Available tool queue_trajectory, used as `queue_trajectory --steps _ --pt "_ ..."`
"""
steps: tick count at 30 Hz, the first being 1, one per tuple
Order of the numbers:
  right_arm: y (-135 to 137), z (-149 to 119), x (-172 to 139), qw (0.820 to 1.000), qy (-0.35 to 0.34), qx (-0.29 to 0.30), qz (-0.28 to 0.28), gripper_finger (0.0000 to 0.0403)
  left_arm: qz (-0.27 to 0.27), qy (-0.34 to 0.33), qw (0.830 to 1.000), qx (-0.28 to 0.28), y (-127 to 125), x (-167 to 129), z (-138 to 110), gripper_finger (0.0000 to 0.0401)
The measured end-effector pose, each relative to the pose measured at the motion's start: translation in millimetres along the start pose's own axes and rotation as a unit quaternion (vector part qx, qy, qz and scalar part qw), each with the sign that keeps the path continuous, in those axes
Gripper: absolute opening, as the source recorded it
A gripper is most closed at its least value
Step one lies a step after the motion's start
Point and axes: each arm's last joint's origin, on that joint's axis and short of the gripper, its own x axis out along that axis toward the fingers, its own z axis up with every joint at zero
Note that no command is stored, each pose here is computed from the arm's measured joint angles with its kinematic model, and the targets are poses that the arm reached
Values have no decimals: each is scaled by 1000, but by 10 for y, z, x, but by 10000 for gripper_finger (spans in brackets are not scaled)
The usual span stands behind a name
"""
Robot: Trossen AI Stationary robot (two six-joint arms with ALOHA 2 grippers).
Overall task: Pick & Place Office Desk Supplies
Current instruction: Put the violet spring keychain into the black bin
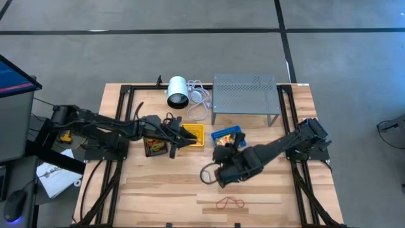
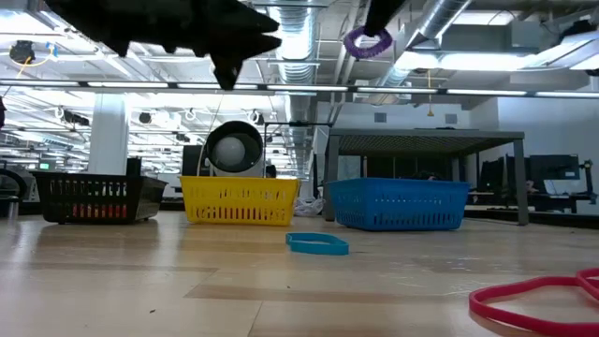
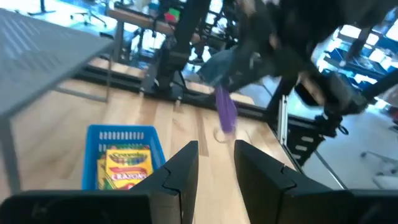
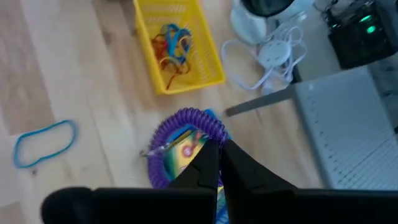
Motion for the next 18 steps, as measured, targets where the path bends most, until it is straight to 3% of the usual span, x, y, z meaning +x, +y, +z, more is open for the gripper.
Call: queue_trajectory --steps 8,13,18 --pt "-181 199 45 1000 -20 -8 -8 0 -54 -4 999 0 7 117 -77 172" --pt "-238 300 62 999 -37 -4 -1 0 -53 -32 997 -38 44 112 -7 227" --pt "-256 406 78 998 -62 -2 18 0 -41 -35 997 -53 102 125 55 249"
